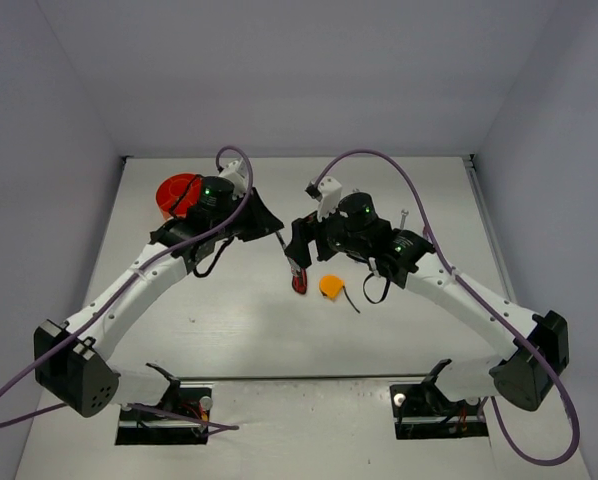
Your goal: Sort the tools into containers
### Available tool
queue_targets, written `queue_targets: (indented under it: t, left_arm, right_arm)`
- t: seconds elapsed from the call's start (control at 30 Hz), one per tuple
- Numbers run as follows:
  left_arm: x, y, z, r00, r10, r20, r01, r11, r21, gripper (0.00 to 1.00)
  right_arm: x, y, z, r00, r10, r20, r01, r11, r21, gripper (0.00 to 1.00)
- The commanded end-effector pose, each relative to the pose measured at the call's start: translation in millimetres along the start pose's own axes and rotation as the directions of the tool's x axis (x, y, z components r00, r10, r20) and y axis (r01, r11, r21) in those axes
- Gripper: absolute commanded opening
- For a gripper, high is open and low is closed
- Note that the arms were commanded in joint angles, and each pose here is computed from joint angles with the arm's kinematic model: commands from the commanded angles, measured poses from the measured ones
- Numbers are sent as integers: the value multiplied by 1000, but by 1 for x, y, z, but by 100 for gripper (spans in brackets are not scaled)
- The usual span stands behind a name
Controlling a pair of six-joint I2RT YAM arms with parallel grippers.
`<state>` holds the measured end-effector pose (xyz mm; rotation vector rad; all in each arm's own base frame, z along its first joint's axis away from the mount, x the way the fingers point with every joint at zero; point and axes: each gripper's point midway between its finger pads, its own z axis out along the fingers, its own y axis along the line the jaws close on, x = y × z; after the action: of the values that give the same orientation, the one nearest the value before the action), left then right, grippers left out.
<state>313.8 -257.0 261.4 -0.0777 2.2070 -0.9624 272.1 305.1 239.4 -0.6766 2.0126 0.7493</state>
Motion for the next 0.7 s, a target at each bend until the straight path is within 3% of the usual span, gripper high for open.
queue_targets:
  t: [0.0, 0.33, 0.5, 0.67]
  left_arm:
    - [-69, 31, -46, 982, 76, 172, -50, 987, -154, 0]
    - [-199, 151, -136, 897, 232, 376, 24, 823, -567, 0]
    - [-244, 192, -144, 863, 203, 462, 154, 766, -624, 0]
    - [-287, 211, -138, 840, 272, 470, 122, 748, -652, 0]
  right_arm:
    - [-33, -9, -26, 989, -25, 148, 17, 998, 57, 80]
    - [-10, -40, -58, 986, 11, 167, -40, 985, 166, 81]
    - [0, -44, -64, 985, 37, 166, -67, 981, 180, 81]
    - [8, -44, -66, 986, 53, 155, -81, 981, 178, 81]
